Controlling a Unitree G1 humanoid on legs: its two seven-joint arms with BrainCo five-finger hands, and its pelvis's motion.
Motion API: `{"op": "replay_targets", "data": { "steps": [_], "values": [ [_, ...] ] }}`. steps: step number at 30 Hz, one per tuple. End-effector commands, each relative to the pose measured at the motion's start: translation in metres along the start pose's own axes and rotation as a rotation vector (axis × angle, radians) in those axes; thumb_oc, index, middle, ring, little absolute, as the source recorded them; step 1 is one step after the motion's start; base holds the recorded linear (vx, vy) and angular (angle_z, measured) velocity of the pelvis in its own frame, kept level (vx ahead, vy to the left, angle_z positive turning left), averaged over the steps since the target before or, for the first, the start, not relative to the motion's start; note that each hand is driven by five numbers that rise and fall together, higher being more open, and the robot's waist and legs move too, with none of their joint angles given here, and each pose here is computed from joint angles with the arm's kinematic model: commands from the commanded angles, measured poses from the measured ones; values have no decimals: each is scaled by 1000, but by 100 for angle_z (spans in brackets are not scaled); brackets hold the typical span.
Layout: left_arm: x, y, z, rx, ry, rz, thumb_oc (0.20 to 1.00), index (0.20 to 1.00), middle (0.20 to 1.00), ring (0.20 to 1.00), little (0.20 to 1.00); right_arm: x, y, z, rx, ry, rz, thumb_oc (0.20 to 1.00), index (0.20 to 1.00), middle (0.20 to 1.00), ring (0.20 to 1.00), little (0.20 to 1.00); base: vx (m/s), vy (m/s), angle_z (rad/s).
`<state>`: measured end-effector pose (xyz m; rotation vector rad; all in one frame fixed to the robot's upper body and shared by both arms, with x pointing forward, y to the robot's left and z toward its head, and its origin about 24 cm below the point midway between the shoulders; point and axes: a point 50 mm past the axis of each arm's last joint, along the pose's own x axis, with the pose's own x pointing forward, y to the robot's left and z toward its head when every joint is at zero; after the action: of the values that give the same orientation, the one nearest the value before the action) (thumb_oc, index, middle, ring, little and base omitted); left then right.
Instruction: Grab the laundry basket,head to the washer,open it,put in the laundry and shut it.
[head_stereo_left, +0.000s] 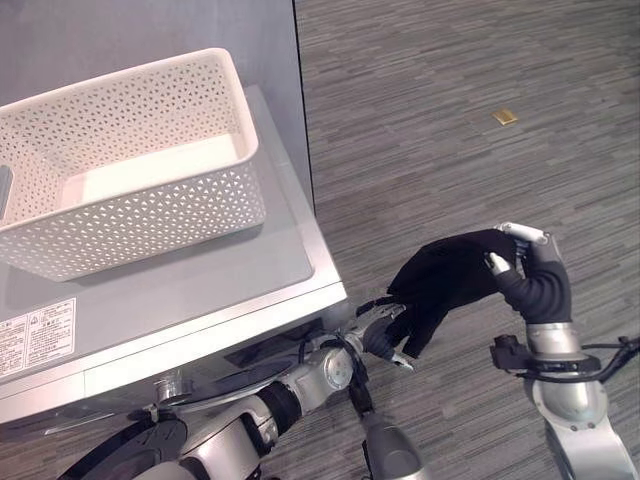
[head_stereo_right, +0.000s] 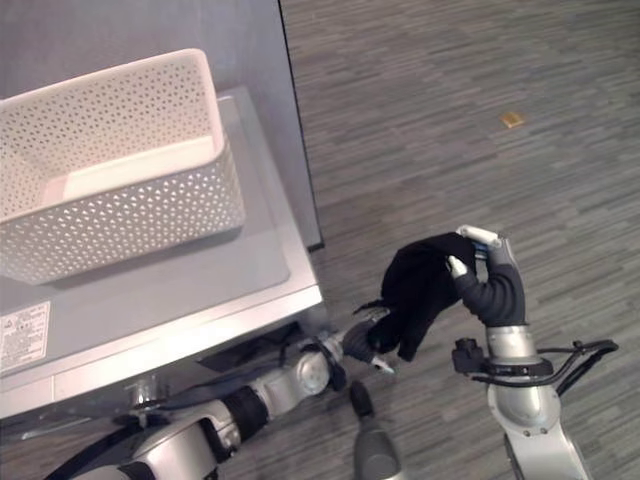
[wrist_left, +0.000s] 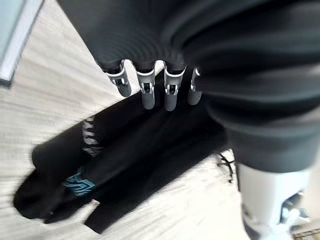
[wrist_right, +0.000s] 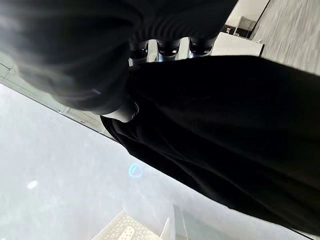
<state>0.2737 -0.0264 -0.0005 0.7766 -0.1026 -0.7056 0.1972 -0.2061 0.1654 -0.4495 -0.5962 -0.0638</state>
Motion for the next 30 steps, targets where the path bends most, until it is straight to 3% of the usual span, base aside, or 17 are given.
{"op": "replay_targets", "data": {
  "steps": [1,9,18,25,30],
  "values": [
    [12,17,1,45,22,121,1000,1000,1000,1000,1000,-3,3,23,37,-131,27,200,200,200,200,200,0,0,0],
    [13,24,-17,71,131,144,1000,1000,1000,1000,1000,7,9,27,59,-178,72,200,200,200,200,200,13,-16,-20],
    [29,16,24,-156,60,148,1000,1000,1000,1000,1000,13,12,29,89,-193,29,200,200,200,200,200,4,-22,-9],
    [28,-39,63,-585,63,-115,1000,1000,1000,1000,1000,24,20,32,134,-195,31,200,200,200,200,200,7,1,3],
    [24,-51,81,-650,-7,-207,1000,1000,1000,1000,1000,31,16,32,168,-209,-18,200,200,200,200,200,3,1,1]
  ]
}}
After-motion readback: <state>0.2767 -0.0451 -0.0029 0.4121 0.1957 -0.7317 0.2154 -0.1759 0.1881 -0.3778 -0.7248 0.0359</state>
